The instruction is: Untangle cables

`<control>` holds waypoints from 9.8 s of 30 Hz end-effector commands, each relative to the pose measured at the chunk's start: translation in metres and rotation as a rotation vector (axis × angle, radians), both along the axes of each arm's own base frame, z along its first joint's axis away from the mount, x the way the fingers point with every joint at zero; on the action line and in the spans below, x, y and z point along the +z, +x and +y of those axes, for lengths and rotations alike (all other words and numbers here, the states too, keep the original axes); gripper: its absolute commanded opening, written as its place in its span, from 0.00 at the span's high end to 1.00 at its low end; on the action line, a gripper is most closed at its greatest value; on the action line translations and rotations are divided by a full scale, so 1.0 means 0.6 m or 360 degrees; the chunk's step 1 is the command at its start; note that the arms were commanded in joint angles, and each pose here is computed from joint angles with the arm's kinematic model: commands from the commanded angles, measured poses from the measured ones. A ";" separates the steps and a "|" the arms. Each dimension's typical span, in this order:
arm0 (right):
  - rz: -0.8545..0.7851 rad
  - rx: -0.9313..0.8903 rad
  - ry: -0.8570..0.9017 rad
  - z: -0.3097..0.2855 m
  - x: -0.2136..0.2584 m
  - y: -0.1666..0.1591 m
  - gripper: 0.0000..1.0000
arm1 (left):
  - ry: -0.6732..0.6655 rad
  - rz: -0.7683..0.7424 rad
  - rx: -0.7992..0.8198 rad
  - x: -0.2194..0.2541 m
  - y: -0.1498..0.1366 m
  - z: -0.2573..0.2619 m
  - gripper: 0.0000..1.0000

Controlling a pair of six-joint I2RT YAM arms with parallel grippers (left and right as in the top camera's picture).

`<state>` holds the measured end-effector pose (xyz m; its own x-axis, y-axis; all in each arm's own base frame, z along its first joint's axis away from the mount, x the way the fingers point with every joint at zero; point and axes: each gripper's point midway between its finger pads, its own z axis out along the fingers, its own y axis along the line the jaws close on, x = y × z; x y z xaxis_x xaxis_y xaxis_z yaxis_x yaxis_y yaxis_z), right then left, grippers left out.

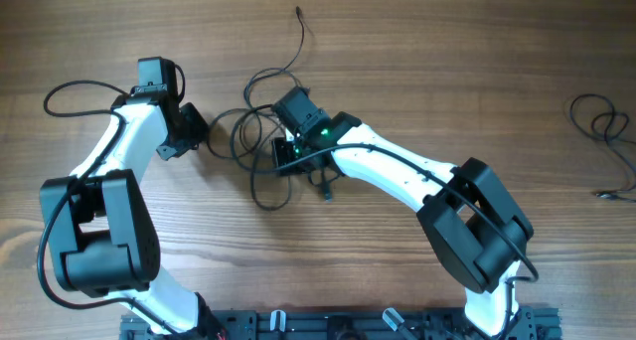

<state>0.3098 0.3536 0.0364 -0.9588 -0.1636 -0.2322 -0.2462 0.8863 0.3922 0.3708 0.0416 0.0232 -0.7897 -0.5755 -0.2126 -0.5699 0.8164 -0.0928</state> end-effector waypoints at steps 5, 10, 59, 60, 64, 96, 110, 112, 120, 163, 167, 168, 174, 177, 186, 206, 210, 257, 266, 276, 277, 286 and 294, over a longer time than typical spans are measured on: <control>-0.0346 -0.0269 0.0132 -0.006 0.030 0.125 0.53 | -0.0043 0.0013 0.0010 -0.007 -0.005 -0.006 0.72; -0.0332 -0.0476 0.0287 0.018 0.015 0.156 0.60 | -0.0050 0.0012 0.0008 -0.007 -0.005 -0.007 0.71; -0.1751 0.0199 0.0531 -0.063 0.673 0.111 0.96 | -0.0330 -0.0173 -0.0075 -0.039 0.030 -0.073 0.92; -0.1838 0.0133 0.0542 -0.075 0.702 0.113 0.96 | -0.0330 -0.0172 -0.0074 -0.039 0.030 -0.073 0.96; -0.2197 -0.0056 0.0478 -0.118 0.791 0.124 0.96 | -0.0331 -0.0172 -0.0075 -0.039 0.030 -0.073 0.96; -0.0250 0.0150 -0.0043 -0.028 0.098 0.120 0.73 | -0.0331 -0.0171 -0.0079 -0.039 0.030 -0.074 0.76; -0.0042 -0.0432 -0.0176 -0.191 -0.004 0.227 0.45 | -0.0950 -0.0377 -0.0685 0.022 0.035 -0.233 0.46; 0.0007 -0.0410 -0.0139 -0.184 -0.018 0.224 0.45 | -0.0896 -0.0363 -0.0716 0.017 0.034 -0.249 0.40; 0.0144 -0.0396 -0.0075 -0.165 -0.077 0.213 0.45 | -0.0305 -0.0263 -0.0538 -0.036 0.038 -0.261 0.44; -0.1543 -0.0164 0.0755 -0.164 0.695 0.159 0.96 | 0.0487 -0.0093 -0.0664 -0.059 0.029 -0.146 0.69; -0.2044 -0.0124 0.0790 -0.198 0.827 0.119 0.96 | 0.0487 -0.0093 -0.0664 -0.059 0.029 -0.146 0.68; -0.2146 -0.0161 0.0757 -0.212 0.849 0.116 0.96 | 0.0487 -0.0093 -0.0664 -0.059 0.029 -0.146 0.68; -0.2403 -0.0632 0.0270 -0.325 0.880 0.146 0.96 | 0.0487 -0.0094 -0.0664 -0.059 0.029 -0.146 0.67; -0.2256 -0.1037 0.0652 -0.382 0.897 0.159 0.96 | 0.0487 -0.0095 -0.0664 -0.059 0.029 -0.146 0.67; -0.1510 -0.1410 0.0264 -0.533 0.668 0.242 0.96 | 0.0486 -0.0111 -0.0661 -0.058 0.033 -0.147 0.60; 0.0730 -0.0616 -0.0334 -0.509 0.051 -0.045 0.96 | 0.0422 -0.0119 -0.0682 -0.061 0.032 -0.159 0.56; 0.0733 -0.0504 -0.0364 -0.491 0.020 -0.065 0.29 | 0.0422 -0.0119 -0.0682 -0.061 0.033 -0.159 0.55; -0.0482 0.0248 -0.0538 -0.379 -0.045 0.099 0.44 | 0.0415 -0.0142 -0.0680 -0.059 0.038 -0.162 0.51; -0.1048 -0.0508 -0.0524 -0.543 0.063 0.278 0.41 | 0.0363 -0.0149 -0.0695 -0.061 0.038 -0.171 0.51; -0.0639 -0.1424 0.0125 -0.511 -0.014 0.293 0.53 | 0.0362 -0.0160 -0.0694 -0.060 0.040 -0.172 0.52; -0.0642 -0.1447 0.0094 -0.511 -0.030 0.294 0.52 | 0.0362 -0.0160 -0.0694 -0.060 0.040 -0.172 0.52; -0.0749 -0.1566 -0.0003 -0.531 -0.085 0.314 0.89 | 0.0294 -0.0161 -0.0715 -0.062 0.038 -0.184 0.51; -0.0823 -0.0498 0.0150 -0.411 0.036 0.267 0.96 | 0.0293 -0.0162 -0.0715 -0.062 0.038 -0.185 0.51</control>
<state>0.4828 0.0694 0.0181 -0.6871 0.3426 -0.6407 0.1342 0.9265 0.3515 0.4026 -0.0707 0.0007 -0.9018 -0.1377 -0.4096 -0.1640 0.9860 0.0295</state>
